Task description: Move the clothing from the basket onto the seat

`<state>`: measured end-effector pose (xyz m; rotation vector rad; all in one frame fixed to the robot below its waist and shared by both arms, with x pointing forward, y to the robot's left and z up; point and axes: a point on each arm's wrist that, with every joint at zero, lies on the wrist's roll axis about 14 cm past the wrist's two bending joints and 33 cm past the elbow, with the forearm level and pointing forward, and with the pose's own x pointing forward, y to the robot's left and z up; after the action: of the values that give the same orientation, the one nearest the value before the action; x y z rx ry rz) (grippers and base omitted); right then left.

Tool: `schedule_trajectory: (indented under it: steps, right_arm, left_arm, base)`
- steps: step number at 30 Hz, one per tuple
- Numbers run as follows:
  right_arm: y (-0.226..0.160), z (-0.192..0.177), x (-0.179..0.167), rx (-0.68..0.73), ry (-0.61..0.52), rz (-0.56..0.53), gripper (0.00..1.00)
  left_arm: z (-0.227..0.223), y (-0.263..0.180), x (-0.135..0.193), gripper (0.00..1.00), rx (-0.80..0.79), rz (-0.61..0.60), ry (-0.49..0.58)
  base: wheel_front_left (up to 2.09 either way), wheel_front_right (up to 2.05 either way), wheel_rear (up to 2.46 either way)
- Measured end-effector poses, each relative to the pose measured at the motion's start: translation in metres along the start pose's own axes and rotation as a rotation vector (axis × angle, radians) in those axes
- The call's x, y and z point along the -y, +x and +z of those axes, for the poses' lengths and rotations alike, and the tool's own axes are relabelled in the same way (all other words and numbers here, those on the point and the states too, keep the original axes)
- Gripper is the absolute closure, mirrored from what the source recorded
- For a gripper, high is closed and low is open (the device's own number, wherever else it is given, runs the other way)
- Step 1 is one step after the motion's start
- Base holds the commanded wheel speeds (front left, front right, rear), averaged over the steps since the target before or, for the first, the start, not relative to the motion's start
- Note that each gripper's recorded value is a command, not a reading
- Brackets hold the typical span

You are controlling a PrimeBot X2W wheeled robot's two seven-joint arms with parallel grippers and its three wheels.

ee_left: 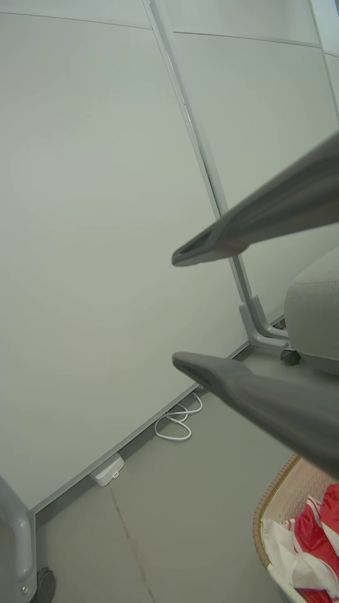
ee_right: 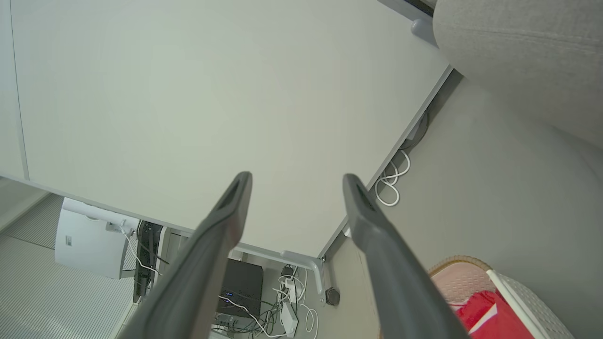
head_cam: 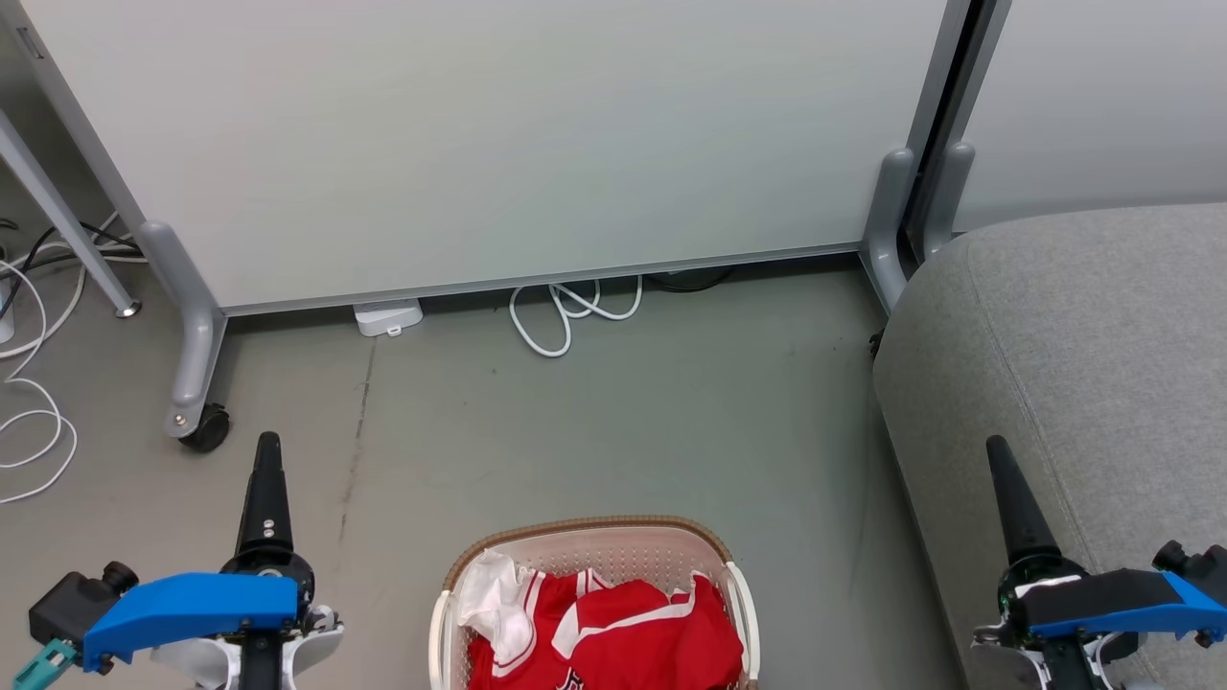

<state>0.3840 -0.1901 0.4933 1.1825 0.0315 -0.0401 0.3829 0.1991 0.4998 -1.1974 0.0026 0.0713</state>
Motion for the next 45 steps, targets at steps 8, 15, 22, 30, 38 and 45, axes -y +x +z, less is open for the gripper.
schedule_trajectory:
  steps: [8, 15, 22, 30, 38, 45]
  right_arm:
    - [0.002, -0.006, -0.008, -0.008, -0.175, 0.028, 0.0]
    - [0.002, -0.011, -0.012, -0.013, -0.3, 0.048, 0.0]
    - [0.003, -0.017, -0.014, -0.024, -0.41, 0.063, 0.0]
    - [0.003, -0.024, -0.016, -0.036, -0.523, 0.082, 0.0]
    - [0.002, -0.028, -0.016, -0.037, -0.614, 0.097, 0.0]
    - [0.002, -0.03, -0.018, -0.038, -0.685, 0.113, 0.0]
  left_arm:
    - [-0.007, 0.003, 0.007, 0.0, -0.009, -0.01, 0.207]
    - [-0.015, 0.004, 0.011, 0.0, -0.021, -0.023, 0.36]
    - [-0.024, 0.004, 0.012, 0.0, -0.037, -0.032, 0.505]
    - [-0.032, 0.003, 0.012, 0.0, -0.05, -0.047, 0.635]
    - [-0.038, 0.002, 0.013, 0.0, -0.055, -0.066, 0.736]
    - [-0.039, 0.003, 0.017, 0.0, -0.045, -0.088, 0.811]
  base:
    - [0.0, 0.0, 0.0]
    - [0.0, 0.0, 0.0]
    - [0.0, 0.0, 0.0]
    - [0.0, 0.0, 0.0]
    - [0.0, 0.0, 0.0]
    - [0.0, 0.0, 0.0]
